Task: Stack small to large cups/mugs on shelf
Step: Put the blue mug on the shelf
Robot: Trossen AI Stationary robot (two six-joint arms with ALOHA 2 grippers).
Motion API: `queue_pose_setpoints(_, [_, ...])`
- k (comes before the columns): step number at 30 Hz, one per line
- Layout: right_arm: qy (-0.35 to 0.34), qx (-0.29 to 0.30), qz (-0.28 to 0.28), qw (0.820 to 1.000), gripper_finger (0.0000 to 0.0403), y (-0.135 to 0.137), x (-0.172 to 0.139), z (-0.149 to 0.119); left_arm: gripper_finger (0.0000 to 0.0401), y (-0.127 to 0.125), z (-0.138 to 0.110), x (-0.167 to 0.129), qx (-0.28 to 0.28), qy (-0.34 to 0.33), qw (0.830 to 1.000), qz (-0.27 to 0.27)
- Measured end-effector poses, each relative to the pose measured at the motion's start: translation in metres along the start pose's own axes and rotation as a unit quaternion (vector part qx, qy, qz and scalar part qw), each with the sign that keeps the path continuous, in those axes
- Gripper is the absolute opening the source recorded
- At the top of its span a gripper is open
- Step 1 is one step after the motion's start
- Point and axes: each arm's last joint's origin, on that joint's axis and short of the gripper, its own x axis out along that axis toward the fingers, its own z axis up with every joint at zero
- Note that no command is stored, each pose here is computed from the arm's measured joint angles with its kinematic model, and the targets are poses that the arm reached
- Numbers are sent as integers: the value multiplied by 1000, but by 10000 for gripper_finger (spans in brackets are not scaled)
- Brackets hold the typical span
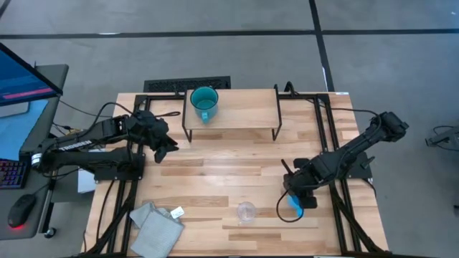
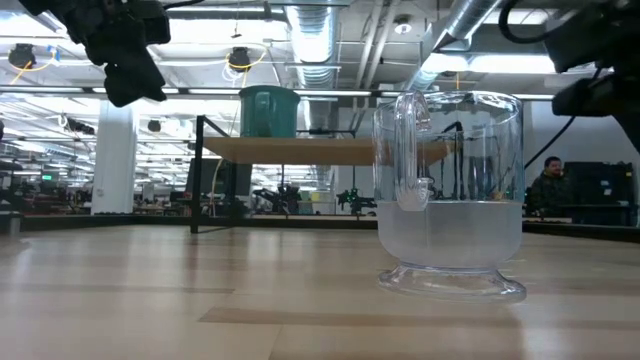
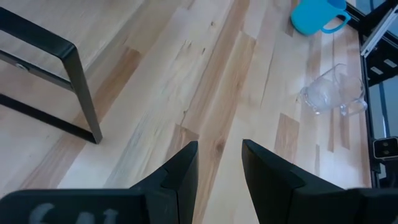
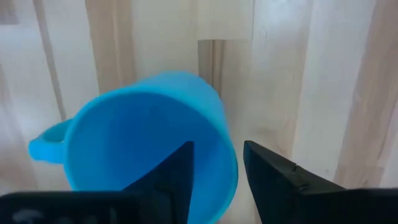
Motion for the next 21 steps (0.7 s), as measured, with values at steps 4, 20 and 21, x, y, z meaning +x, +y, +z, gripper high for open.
queue_pose_setpoints(4, [0,8,-1,1000,138,-5,7,-1,114,0,0,0,-7,-2,1000,3])
queue_pose_setpoints(20, [29,47,47,997,13,-19,4,4,114,0,0,0,-8,-2,1000,6])
queue_pose_setpoints(21, [30,44,46,998,11,-20,0,6,114,0,0,0,-7,-2,1000,5])
